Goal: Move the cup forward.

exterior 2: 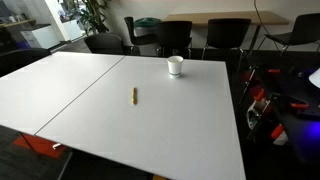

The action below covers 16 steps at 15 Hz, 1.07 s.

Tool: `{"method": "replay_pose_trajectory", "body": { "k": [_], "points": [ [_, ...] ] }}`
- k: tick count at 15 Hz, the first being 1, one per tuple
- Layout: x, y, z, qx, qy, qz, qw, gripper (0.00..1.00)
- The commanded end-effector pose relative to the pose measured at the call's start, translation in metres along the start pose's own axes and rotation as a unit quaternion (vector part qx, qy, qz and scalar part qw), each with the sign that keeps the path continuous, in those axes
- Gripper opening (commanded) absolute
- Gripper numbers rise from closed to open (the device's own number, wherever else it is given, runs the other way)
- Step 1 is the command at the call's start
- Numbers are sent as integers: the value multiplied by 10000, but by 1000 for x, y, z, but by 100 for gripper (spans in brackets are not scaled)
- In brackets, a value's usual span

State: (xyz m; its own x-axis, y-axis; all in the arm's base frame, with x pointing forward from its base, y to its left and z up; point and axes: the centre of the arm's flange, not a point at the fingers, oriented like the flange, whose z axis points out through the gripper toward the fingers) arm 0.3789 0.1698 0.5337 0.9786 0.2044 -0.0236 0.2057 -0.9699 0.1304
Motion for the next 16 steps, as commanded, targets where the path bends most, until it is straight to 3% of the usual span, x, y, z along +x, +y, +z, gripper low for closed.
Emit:
{"method": "replay_pose_trajectory", "body": {
  "k": [1, 8, 13, 16],
  "points": [
    [0, 0, 0, 0, 0, 1, 10000, 100],
    [5, 12, -2, -3, 162, 95, 9998, 100],
    [13, 62, -11, 312, 490, 621, 9964, 100],
    [18, 106, -14, 545, 740, 1122, 9894, 100]
  ]
}}
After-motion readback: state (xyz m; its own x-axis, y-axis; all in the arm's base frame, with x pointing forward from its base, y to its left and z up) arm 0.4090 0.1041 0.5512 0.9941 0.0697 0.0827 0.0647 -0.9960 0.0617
